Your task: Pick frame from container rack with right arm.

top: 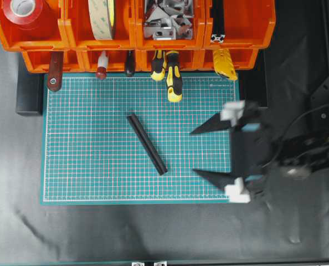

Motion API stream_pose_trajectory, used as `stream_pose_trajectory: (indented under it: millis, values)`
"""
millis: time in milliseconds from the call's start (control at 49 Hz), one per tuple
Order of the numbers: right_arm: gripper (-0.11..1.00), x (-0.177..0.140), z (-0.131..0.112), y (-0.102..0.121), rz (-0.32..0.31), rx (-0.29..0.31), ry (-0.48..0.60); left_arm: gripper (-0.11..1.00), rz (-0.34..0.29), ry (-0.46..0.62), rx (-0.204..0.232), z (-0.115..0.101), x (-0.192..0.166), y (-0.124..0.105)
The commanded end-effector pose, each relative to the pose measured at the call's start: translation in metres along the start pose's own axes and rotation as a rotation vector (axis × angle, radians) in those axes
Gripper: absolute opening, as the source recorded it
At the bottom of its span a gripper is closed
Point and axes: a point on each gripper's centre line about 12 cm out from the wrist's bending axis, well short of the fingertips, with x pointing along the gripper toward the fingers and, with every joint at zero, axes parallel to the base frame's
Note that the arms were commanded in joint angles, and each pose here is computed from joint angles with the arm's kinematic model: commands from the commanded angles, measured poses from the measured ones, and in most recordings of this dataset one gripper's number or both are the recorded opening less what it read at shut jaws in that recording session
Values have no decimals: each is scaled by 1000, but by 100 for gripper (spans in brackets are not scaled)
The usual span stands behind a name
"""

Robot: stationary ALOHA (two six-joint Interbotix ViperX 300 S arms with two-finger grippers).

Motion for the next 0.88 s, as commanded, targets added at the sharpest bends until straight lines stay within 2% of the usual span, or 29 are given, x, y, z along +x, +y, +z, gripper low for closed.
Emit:
stream_pose_trajectory:
  millis: [0, 388, 694, 857]
  values:
    - [85, -21, 6, -14, -7, 34, -57, 0, -4, -21, 4, 10, 0, -2]
    - [84, -87, -10, -53, -4, 123, -217, 0, -5, -29, 18, 12, -1, -2]
    - [84, -109, -40, -68, 0, 158, -263, 0, -9, -65, 25, 19, -10, -3]
    - [84, -117, -47, -79, -32, 188, -280, 0, -9, -67, 25, 18, -9, -3]
